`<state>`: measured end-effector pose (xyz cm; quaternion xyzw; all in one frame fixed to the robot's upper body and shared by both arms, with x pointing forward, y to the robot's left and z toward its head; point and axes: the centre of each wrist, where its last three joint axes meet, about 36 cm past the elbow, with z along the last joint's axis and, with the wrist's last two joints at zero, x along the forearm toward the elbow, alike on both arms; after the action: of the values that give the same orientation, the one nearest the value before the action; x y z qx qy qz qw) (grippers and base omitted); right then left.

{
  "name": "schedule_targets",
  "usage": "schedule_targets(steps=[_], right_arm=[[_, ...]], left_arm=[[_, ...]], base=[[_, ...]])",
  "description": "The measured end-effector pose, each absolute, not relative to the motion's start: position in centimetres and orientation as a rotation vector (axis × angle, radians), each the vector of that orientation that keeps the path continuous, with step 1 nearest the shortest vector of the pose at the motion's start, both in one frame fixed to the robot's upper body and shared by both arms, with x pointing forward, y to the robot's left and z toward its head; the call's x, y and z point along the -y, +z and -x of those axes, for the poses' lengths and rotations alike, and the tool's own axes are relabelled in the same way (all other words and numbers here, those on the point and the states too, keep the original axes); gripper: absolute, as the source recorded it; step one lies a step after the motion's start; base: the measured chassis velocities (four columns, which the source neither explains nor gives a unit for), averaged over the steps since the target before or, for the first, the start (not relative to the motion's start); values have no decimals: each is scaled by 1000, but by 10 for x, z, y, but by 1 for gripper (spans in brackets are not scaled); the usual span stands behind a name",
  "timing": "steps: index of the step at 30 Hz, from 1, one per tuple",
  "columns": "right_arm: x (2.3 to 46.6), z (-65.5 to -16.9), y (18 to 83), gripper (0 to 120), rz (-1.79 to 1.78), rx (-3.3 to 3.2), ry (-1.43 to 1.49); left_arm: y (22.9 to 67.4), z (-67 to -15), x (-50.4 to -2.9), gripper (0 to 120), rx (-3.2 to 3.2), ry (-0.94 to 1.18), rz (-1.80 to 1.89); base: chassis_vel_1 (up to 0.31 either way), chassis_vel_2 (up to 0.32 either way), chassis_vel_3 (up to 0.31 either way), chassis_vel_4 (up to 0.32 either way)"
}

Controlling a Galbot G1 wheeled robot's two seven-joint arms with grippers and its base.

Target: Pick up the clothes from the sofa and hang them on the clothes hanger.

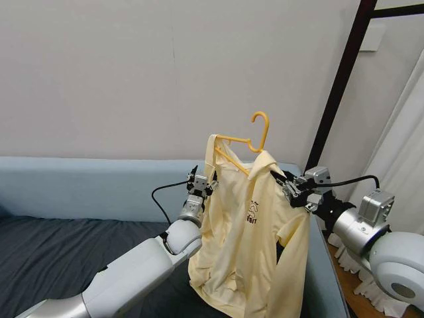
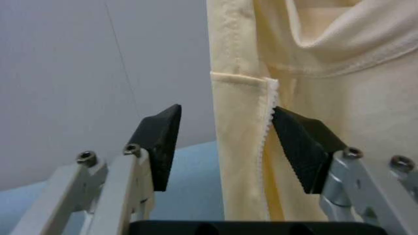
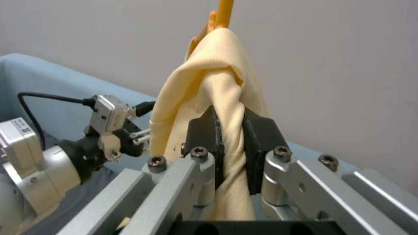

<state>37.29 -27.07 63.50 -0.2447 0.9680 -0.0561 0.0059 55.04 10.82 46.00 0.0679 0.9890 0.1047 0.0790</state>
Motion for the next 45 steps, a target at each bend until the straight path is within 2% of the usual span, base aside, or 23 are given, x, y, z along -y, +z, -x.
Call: schedule_targets(steps=[1,3,4,8,10,12,13,14,16,24,33,37,41,45], right_arm=[[271,-373,635,8,766,-3029,-175],[270,-372,635,8,772,-3030,-169],[269,-370,635,8,778,-3031,-165],[269,-369,636,8,785,-3030,-160],[267,-367,637,8,795,-3028,-154],[267,-366,637,8,797,-3028,-152],[267,-366,637,8,799,-3027,-151],[266,-364,636,8,803,-3028,-150],[266,-364,636,8,803,-3029,-151],[267,-365,630,8,791,-3038,-151],[274,-375,613,8,757,-3077,-167],[278,-378,605,8,765,-3086,-167],[273,-374,602,8,794,-3079,-157],[260,-358,606,8,943,-3005,-102]], left_arm=[[460,-550,-108,54,-2960,313,-203],[459,-553,-109,48,-2964,317,-195],[458,-555,-108,41,-2967,319,-191],[457,-560,-103,31,-2978,307,-194],[457,-566,-99,18,-2996,286,-192],[457,-567,-98,18,-2999,282,-190],[458,-569,-98,14,-3001,278,-188],[460,-571,-99,4,-3001,277,-186],[461,-571,-104,0,-2999,285,-179],[471,-566,-117,0,-2973,277,-177],[508,-568,-137,0,-2944,239,-180],[549,-580,-158,0,-2980,203,-217],[567,-585,-164,0,-2994,198,-248],[610,-602,-165,0,-3026,279,-362]], base=[[0,0,0,0],[0,0,0,0],[0,0,0,0],[0,0,0,0],[0,0,0,0],[0,0,0,0],[0,0,0,0],[0,0,0,0],[0,0,0,0],[0,0,0,0],[0,0,0,0],[0,0,0,0],[0,0,0,0],[0,0,0,0]])
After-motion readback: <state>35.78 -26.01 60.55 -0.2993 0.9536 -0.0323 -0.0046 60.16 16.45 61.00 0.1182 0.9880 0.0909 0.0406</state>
